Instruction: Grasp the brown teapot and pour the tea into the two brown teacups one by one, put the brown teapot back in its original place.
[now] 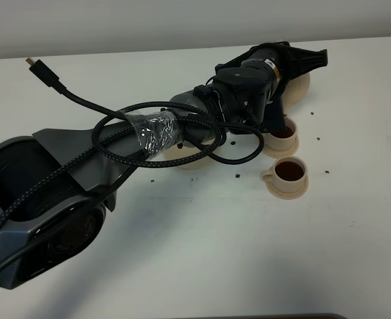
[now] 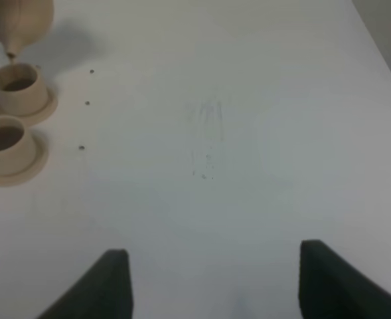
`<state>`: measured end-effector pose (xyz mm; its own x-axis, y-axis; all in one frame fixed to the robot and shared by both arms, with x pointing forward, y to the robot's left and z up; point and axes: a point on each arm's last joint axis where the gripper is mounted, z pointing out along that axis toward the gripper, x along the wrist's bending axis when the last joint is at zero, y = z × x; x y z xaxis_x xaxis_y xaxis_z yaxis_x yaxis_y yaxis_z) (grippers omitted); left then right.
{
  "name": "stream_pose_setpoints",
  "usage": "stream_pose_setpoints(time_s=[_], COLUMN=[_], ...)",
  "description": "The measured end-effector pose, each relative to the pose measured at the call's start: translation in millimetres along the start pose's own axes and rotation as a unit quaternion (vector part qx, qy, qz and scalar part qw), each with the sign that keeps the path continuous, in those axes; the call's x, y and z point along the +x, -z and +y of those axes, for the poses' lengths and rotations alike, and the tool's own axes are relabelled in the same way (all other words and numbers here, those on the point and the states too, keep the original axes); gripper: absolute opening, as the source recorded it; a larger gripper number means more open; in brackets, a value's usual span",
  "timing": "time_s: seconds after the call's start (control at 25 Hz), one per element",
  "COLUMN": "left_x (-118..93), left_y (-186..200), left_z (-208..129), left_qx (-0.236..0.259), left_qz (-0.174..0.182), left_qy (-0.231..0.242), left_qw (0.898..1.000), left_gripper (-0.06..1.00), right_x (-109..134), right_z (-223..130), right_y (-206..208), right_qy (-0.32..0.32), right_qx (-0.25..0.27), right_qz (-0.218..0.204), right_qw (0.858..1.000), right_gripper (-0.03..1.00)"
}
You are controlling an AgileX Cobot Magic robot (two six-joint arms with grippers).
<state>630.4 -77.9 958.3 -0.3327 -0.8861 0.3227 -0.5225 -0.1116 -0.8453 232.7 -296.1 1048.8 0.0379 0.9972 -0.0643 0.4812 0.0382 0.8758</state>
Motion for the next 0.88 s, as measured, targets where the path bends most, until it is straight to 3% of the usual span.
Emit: stream_pose_setpoints(time_s=[0.88], left_x=[2.9], left_y=[0.1], left_z=[0.8], left_qx=[-0.004], left_qz=[0.016], left_qy=[-0.047], left_qw=[0.999], left_gripper=[0.13], right_x=[0.0], right_z=[0.0], right_y=[0.0], right_qy=[0.000], right_qx=[0.000], right_qz=[0.000], right_qw=[1.000], right_gripper=[0.52])
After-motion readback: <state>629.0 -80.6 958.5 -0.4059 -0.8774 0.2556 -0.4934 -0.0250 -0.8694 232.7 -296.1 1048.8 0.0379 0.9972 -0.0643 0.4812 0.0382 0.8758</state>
